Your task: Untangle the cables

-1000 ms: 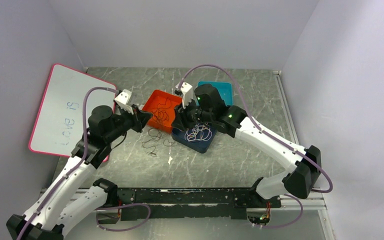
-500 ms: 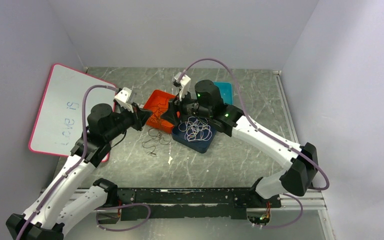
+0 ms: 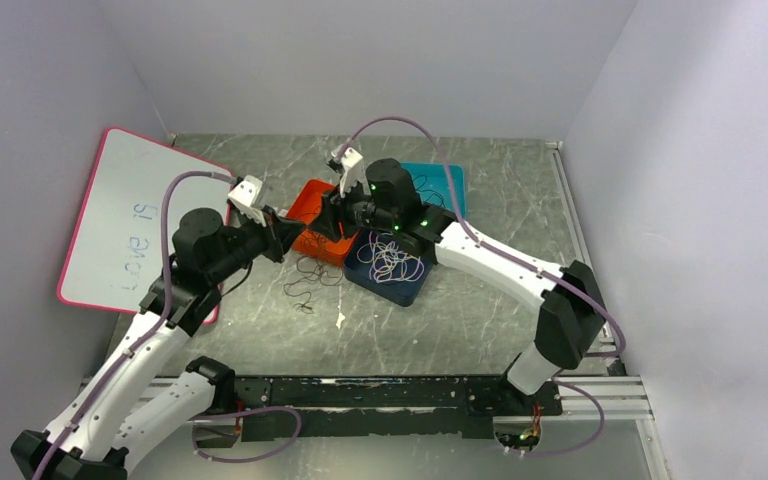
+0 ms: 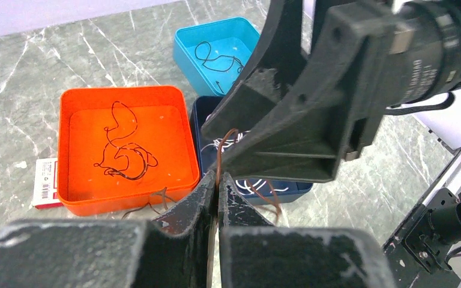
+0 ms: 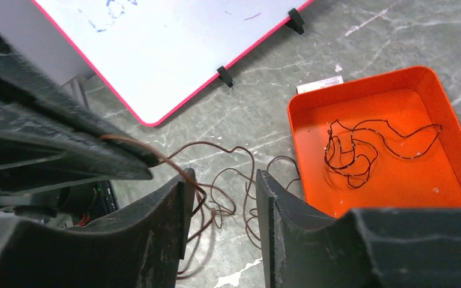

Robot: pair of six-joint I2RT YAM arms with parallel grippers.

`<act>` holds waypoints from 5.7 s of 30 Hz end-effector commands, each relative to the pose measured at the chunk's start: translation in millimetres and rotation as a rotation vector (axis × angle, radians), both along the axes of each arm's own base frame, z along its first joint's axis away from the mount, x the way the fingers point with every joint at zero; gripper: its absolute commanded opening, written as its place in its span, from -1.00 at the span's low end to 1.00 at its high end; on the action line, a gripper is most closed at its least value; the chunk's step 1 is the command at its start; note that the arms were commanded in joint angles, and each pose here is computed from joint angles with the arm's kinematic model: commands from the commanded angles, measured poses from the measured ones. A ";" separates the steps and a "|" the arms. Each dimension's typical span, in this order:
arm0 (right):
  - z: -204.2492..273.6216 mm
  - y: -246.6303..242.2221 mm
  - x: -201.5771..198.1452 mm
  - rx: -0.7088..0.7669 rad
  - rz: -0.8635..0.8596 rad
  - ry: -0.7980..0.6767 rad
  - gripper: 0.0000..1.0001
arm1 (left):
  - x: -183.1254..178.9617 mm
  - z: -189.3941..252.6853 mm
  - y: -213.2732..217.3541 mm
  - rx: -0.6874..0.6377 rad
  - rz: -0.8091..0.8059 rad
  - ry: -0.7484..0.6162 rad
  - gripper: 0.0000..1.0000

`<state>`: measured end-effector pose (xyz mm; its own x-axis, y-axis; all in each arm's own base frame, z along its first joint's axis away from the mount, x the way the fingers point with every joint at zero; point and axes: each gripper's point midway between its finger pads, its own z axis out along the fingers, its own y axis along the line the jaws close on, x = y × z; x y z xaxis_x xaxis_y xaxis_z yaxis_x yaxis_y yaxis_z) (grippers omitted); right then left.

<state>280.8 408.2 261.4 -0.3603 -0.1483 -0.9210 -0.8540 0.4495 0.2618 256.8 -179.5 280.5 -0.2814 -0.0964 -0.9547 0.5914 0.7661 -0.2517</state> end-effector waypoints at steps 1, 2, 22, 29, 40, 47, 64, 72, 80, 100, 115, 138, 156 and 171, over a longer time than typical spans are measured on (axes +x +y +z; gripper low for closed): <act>16.6 9.4 12.4 0.049 -0.027 -0.034 -0.18 | -5.3 18.3 -0.7 -0.010 -0.026 -0.054 -0.86; 12.6 9.3 13.9 0.042 -0.041 -0.023 -0.24 | -5.4 18.6 -0.5 -0.009 -0.025 -0.052 -0.86; -147.3 -53.2 -11.5 -0.153 -0.292 0.291 -0.59 | -7.6 95.9 37.0 -0.069 0.174 -0.172 -0.86; -132.7 -61.3 -27.5 -0.085 -0.240 0.235 -0.50 | -6.7 106.3 37.9 -0.061 0.178 -0.185 -0.86; 34.7 -56.1 -25.5 0.187 -0.135 -0.146 0.06 | -6.3 93.7 23.4 -0.033 0.097 -0.163 -0.86; 91.4 -26.9 -25.7 0.240 -0.009 -0.196 0.11 | -4.5 83.3 12.7 -0.007 0.037 -0.142 -0.86; 57.6 1.1 3.6 0.072 -0.154 -0.228 -0.02 | -2.6 76.4 6.7 0.010 0.006 -0.116 -0.86; 43.5 5.8 25.3 0.043 -0.252 -0.241 -0.18 | -4.2 75.7 4.6 0.002 -0.006 -0.112 -0.86; 22.9 18.7 23.6 0.021 -0.232 -0.234 -0.11 | -7.8 77.3 4.4 -0.010 -0.012 -0.110 -0.86; -82.4 -63.1 52.8 -0.117 -0.627 -0.073 -0.67 | -18.3 111.8 18.7 -0.026 0.037 -0.167 -0.86; -135.7 -97.3 24.3 -0.175 -0.595 -0.012 -0.67 | -16.9 151.3 30.8 -0.057 0.109 -0.223 -0.86; -17.2 -102.8 -80.5 0.079 -0.055 -0.258 0.65 | 14.7 165.4 26.1 -0.045 0.160 -0.209 -0.86; 80.6 -69.9 -69.4 0.287 0.045 -0.701 0.58 | 4.3 151.0 3.6 -0.033 0.009 -0.214 -0.86; 71.2 -48.8 -24.5 0.221 -0.071 -0.820 0.59 | 3.2 149.2 2.5 -0.046 0.006 -0.202 -0.86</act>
